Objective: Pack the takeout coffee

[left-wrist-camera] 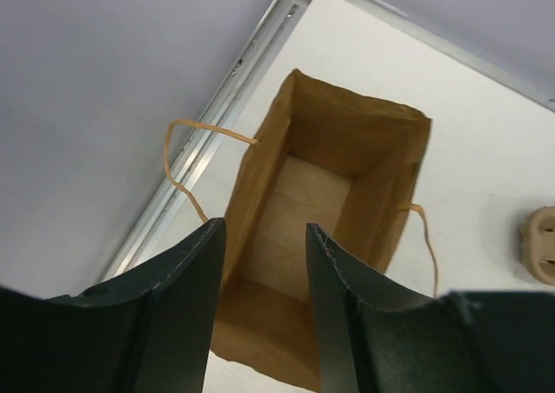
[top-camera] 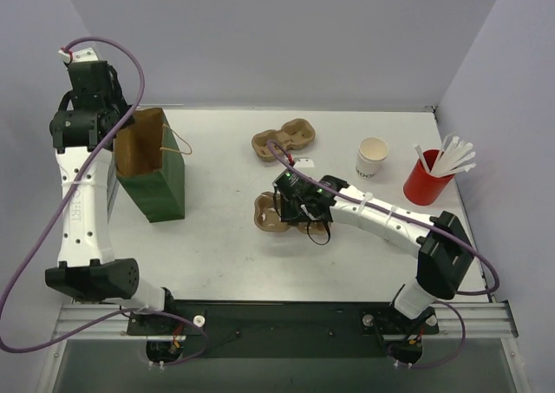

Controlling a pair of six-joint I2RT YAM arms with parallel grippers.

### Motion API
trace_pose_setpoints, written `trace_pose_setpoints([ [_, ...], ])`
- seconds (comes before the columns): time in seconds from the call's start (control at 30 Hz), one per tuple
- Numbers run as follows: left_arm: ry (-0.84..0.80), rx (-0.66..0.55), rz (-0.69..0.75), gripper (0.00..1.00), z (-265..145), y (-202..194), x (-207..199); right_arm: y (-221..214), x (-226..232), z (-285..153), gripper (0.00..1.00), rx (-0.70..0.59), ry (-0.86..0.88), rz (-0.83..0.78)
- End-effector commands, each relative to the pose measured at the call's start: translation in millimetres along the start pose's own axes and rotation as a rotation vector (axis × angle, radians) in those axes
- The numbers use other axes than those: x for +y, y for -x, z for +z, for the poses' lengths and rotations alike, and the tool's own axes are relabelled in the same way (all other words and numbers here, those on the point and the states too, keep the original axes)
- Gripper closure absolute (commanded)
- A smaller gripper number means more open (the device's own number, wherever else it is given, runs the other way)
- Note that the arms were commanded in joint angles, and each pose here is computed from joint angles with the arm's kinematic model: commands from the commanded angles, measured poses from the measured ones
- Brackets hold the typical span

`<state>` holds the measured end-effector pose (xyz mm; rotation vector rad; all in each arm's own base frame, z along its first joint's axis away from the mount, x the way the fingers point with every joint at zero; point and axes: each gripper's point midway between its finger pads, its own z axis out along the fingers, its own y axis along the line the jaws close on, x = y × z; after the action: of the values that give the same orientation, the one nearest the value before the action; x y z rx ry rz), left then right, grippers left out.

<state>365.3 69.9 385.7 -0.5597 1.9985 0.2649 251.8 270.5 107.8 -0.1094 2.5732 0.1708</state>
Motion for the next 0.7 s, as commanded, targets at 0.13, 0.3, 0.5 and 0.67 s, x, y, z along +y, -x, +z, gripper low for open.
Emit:
trace_pose_setpoints([
  [0.13,0.142,0.131,0.128,0.46,34,-11,26,14,-3,-25,0.62,-0.012,0.079,-0.037],
  [0.3,0.167,0.183,0.154,0.45,51,-21,30,24,-7,-34,0.62,-0.02,0.118,-0.025],
  [0.5,0.231,0.254,0.184,0.45,69,-47,46,29,-12,-39,0.62,-0.023,0.147,-0.02],
  [0.67,0.192,0.304,0.185,0.45,82,-70,44,28,-17,-41,0.62,-0.022,0.151,-0.018],
])
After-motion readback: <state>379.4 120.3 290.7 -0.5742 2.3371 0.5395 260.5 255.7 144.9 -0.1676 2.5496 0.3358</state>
